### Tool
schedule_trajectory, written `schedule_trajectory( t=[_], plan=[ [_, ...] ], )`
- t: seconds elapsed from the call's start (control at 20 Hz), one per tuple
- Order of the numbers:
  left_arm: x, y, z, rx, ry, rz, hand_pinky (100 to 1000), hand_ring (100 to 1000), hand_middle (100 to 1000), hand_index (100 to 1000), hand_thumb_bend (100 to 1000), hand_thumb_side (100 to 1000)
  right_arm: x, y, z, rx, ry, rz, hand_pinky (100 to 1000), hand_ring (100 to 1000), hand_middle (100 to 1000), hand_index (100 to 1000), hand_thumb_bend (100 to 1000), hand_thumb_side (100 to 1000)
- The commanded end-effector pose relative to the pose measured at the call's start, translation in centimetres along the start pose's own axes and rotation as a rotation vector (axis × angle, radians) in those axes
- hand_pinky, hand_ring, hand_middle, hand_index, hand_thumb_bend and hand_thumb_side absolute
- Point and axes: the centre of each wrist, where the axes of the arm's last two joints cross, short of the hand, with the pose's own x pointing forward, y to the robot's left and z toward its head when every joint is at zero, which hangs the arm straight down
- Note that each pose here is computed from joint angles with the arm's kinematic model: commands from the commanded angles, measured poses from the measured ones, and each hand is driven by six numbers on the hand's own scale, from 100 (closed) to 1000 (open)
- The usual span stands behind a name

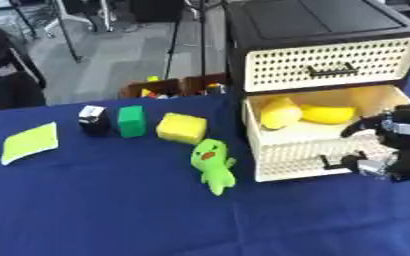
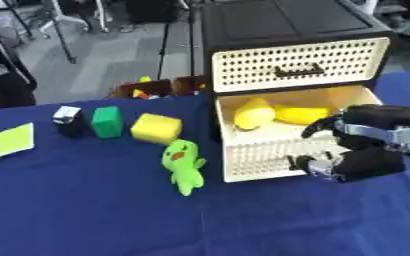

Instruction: Pick up objects from table and place into drawer.

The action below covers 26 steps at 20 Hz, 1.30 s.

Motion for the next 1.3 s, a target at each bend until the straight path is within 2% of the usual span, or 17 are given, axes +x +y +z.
schedule_trajectory(
  t=[0.05, 0.3, 0.5, 0.75, 0.95, 1.25, 1.3],
  plan=[
    [0.5, 0.7, -1.0, -0.006, -0.043, -0.025, 562, 659, 677, 835, 188, 889, 0.1, -2.2, 1.6, -0.103, -0.011, 0.04, 100, 209, 100, 914, 286, 895],
    [0.5, 0.8, -1.0, -0.005, -0.046, -0.033, 562, 660, 678, 836, 191, 888, -0.2, -5.0, 3.3, -0.296, -0.059, 0.051, 100, 177, 100, 913, 274, 951],
    [0.5, 1.0, -1.0, -0.003, -0.047, -0.04, 563, 661, 679, 835, 191, 887, -0.2, -7.5, 5.1, -0.482, -0.114, 0.042, 100, 188, 100, 911, 268, 937],
    [0.5, 1.0, -1.1, 0.001, -0.049, -0.046, 563, 662, 680, 836, 193, 885, -0.6, -10.0, 7.8, -0.738, -0.192, -0.018, 100, 237, 115, 907, 229, 922],
    [0.6, 1.0, -1.2, 0.001, -0.052, -0.053, 563, 663, 681, 835, 198, 884, -1.2, -10.9, 9.7, -0.901, -0.256, -0.052, 115, 342, 212, 907, 182, 923],
    [0.7, 0.9, -1.8, -0.009, -0.055, -0.066, 564, 665, 683, 836, 208, 877, -1.8, -11.0, 10.4, -1.05, -0.386, -0.09, 337, 523, 450, 891, 128, 930],
    [0.7, 0.9, -1.9, -0.008, -0.055, -0.068, 564, 665, 684, 837, 207, 878, -1.9, -10.9, 10.5, -1.071, -0.409, -0.097, 408, 567, 504, 889, 115, 928]
  ],
)
